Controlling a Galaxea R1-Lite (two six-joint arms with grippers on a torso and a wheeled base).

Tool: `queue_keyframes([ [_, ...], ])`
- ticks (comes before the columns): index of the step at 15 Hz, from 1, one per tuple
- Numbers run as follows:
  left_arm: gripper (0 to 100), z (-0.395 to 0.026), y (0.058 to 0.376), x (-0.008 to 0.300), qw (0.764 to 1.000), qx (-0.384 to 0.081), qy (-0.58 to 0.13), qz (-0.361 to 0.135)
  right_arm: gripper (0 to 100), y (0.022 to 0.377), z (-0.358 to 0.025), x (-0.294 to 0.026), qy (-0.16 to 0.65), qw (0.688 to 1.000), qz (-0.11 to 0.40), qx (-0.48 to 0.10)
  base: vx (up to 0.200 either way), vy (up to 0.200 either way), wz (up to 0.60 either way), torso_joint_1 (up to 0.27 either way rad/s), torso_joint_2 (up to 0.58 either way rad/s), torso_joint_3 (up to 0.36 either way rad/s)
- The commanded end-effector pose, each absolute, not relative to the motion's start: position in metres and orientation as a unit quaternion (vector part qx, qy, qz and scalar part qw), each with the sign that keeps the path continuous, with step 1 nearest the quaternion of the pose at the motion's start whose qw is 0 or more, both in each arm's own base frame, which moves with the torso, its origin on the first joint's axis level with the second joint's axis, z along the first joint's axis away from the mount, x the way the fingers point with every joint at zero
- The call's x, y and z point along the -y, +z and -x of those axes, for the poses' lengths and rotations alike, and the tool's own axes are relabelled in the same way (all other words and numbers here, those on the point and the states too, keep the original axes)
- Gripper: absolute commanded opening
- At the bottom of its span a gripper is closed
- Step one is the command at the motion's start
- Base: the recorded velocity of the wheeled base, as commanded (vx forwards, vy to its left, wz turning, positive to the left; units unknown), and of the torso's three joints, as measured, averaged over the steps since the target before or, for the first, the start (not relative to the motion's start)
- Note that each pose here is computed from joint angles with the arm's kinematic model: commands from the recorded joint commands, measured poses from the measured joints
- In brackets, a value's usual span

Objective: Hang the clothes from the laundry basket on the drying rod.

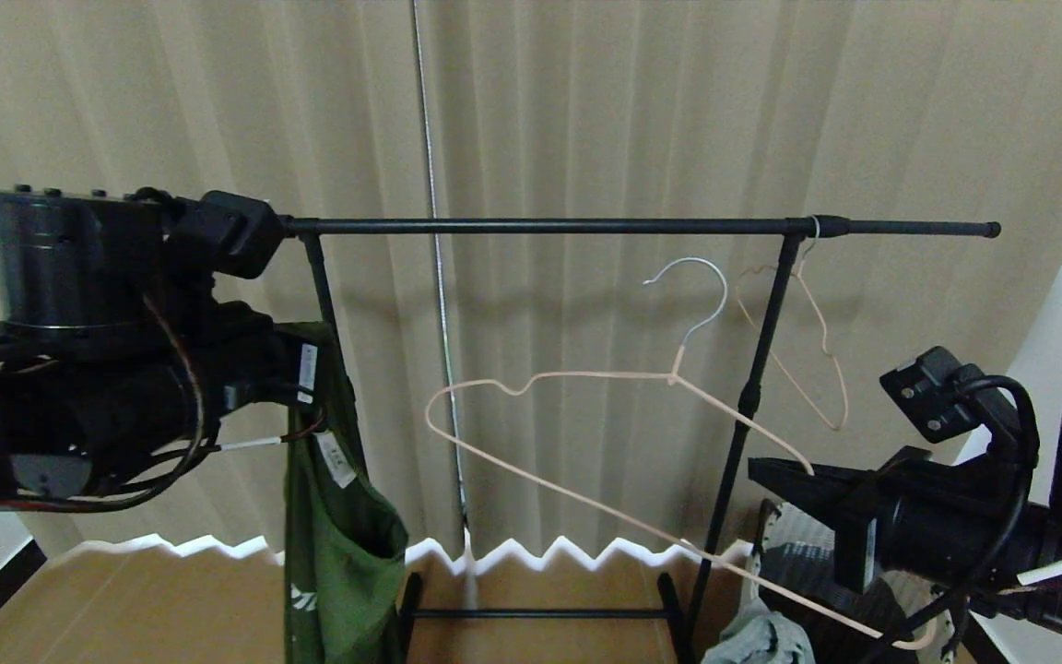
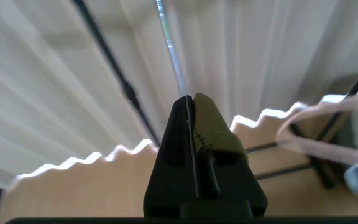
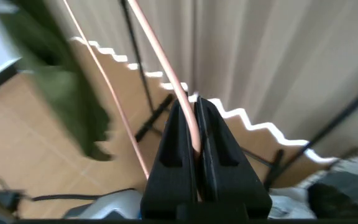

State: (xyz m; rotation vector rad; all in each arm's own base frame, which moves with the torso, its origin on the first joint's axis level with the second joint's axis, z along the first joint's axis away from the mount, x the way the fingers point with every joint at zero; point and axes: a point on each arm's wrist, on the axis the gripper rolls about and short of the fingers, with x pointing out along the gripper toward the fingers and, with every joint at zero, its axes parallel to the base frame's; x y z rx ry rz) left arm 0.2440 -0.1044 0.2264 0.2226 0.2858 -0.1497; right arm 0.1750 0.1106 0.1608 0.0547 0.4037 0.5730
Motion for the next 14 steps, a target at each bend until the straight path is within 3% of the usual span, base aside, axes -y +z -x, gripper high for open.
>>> queue_keyframes([
  [1, 0, -0.264, 0.212, 0.126, 0.977, -0.164, -0.074, -0.111, 0, 0.161, -0.169, -0.121, 0.304, 0.931, -0.033, -0.201, 0.000, 0.000, 0.00, 0.000, 0.00, 0.000],
  [5, 0, -0.281, 0.204, 0.145, 0.979, -0.170, -0.048, -0.099, 0, 0.161, -0.170, -0.129, 0.317, 0.927, -0.042, -0.194, 0.000, 0.000, 0.00, 0.000, 0.00, 0.000],
  [9, 0, -0.289, 0.200, 0.145, 0.979, -0.170, -0.003, -0.112, 0, 0.162, -0.171, -0.130, 0.318, 0.928, -0.043, -0.188, 0.000, 0.000, 0.00, 0.000, 0.00, 0.000],
  [14, 0, -0.287, 0.203, 0.145, 0.980, -0.167, -0.002, -0.112, 0, 0.159, -0.195, -0.145, 0.283, 0.939, -0.036, -0.192, 0.000, 0.000, 0.00, 0.000, 0.00, 0.000],
])
